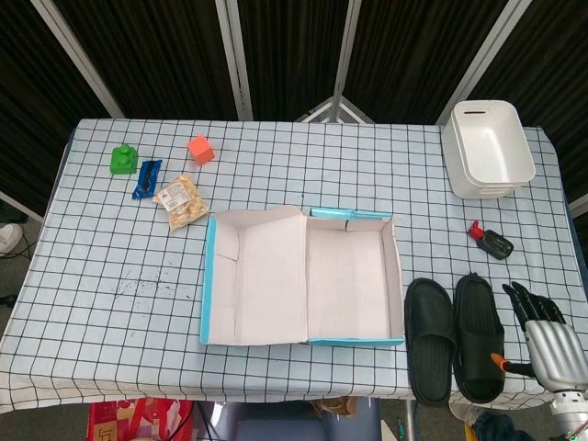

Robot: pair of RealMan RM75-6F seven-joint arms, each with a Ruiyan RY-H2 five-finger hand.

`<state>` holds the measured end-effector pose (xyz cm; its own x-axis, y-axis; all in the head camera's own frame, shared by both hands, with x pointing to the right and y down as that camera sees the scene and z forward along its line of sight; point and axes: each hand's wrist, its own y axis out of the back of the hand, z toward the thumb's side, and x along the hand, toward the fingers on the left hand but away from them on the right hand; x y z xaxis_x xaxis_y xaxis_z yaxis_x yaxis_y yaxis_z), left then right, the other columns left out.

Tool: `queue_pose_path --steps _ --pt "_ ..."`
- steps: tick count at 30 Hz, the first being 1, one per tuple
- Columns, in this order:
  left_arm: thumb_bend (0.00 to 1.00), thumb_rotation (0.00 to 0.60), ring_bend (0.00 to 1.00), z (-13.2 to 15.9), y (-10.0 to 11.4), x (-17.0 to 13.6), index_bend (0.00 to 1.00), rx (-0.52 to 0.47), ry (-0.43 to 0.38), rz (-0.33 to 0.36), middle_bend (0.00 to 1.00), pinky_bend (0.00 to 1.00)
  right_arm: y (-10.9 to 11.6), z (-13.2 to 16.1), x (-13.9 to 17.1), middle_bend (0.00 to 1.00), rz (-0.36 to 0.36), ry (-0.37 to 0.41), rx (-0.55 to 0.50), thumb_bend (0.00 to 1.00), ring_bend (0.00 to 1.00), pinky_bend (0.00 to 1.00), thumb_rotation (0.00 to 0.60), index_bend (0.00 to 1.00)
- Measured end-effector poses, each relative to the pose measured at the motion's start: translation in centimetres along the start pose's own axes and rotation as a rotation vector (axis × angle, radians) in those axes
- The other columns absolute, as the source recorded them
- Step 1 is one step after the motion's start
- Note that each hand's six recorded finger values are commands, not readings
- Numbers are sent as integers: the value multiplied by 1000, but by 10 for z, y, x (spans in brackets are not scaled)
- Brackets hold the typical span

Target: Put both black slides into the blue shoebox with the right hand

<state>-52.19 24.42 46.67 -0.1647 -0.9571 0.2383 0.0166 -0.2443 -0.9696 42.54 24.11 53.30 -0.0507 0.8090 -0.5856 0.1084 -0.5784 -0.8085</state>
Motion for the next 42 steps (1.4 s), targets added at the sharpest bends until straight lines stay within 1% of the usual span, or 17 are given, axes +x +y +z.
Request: queue_pose_path --steps 2,6,9,12,16,17,21,27,31,34,38,42 --pt "370 600 0 -1 -1 1 12 12 14 4 0 30 7 3 -8 63 49 -2 10 82 116 112 600 36" --pt "370 600 0 -1 -4 3 12 38 31 6 0 30 19 13 -27 62 184 -13 42 81 111 112 600 30" --pt "370 600 0 2 -8 5 12 54 32 -2 0 30 23 21 -40 57 288 -26 52 82 104 105 600 17" --pt "369 600 0 5 -12 5 12 56 27 -14 0 30 25 32 -52 54 376 -31 58 81 98 93 600 15" --pt "370 600 0 4 -11 5 12 55 31 -14 0 30 23 49 -67 52 451 -30 59 81 96 92 600 14" --pt "369 600 0 3 -11 5 12 53 34 -13 0 30 22 52 -69 52 460 -29 59 80 96 92 600 14" --pt "369 600 0 -2 -8 6 12 45 48 -6 0 30 8 70 -81 51 524 -13 70 82 95 92 600 14" --pt "369 600 0 -11 -5 10 12 35 75 -3 0 30 -20 75 -92 51 586 -37 75 81 93 92 600 14" --pt "369 600 0 -12 -4 12 12 30 74 2 0 30 -32 68 -100 50 593 -68 87 80 88 87 600 14" --pt "369 600 0 -12 -1 13 12 20 64 19 0 30 -38 63 -103 49 590 -84 117 81 87 87 600 14" --pt "369 600 0 -8 6 13 11 -4 26 69 0 30 -47 59 -105 49 587 -96 165 80 86 86 600 14" --pt "370 600 0 -6 8 10 11 -19 2 94 0 30 -60 56 -106 49 602 -112 200 81 83 86 600 14"
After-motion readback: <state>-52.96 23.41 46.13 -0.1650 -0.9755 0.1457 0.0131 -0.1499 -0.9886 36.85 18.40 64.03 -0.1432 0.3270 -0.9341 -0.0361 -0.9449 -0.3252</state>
